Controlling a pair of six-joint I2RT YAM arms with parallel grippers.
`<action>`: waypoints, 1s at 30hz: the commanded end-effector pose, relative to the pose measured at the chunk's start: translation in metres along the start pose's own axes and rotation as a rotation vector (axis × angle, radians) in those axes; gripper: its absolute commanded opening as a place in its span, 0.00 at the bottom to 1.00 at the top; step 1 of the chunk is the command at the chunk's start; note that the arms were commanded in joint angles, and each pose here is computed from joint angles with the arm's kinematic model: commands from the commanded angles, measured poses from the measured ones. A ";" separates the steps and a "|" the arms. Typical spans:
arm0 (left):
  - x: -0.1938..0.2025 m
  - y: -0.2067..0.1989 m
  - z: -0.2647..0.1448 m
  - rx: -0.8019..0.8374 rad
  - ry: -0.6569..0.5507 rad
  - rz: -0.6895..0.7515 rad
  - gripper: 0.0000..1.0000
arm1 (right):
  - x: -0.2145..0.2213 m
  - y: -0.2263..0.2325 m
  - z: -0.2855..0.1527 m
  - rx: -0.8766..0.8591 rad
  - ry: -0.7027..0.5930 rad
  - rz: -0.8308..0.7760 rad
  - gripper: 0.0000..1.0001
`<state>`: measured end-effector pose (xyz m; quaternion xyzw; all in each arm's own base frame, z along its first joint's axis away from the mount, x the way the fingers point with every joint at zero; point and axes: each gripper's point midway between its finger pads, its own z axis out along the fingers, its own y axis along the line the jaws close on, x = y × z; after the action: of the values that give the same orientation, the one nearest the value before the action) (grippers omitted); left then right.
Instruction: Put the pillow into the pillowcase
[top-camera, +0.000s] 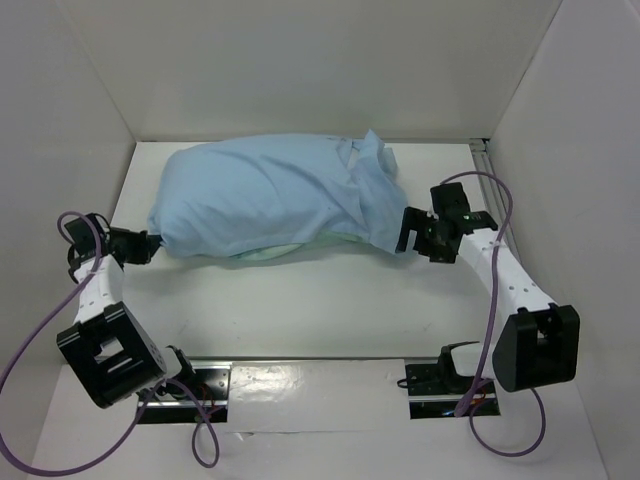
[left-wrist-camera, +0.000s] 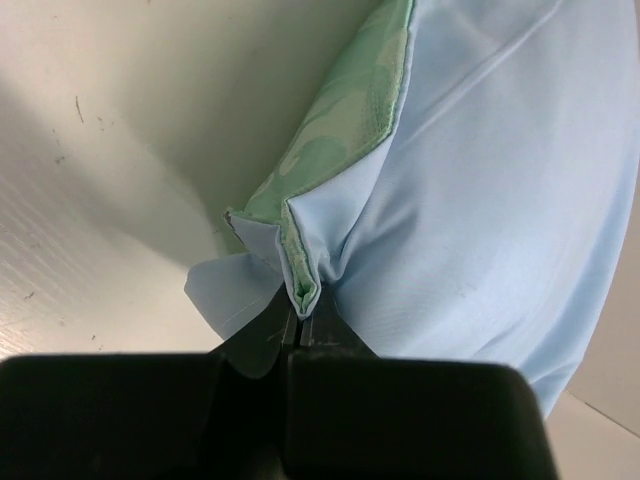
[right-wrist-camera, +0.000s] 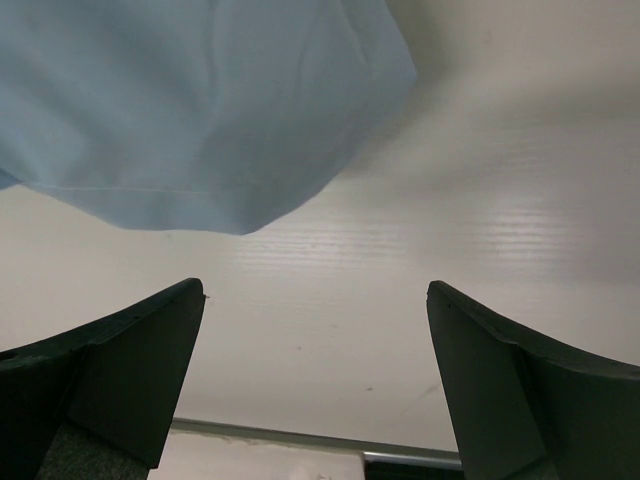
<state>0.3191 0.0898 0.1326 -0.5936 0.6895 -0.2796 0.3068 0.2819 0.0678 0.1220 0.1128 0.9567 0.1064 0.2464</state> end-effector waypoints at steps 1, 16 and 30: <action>0.004 -0.018 -0.009 0.034 0.012 0.035 0.00 | -0.002 -0.012 0.007 0.081 -0.012 -0.038 1.00; 0.002 -0.033 -0.008 0.061 0.011 0.054 0.00 | -0.024 0.037 0.045 0.093 -0.064 -0.213 1.00; 0.001 -0.045 -0.012 0.092 0.014 0.057 0.00 | -0.041 0.006 0.043 0.692 -0.241 -0.359 1.00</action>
<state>0.3254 0.0856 0.1451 -0.5848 0.6953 -0.2792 0.3109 0.3369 0.0991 0.0874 0.0096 0.9365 -0.1835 0.2988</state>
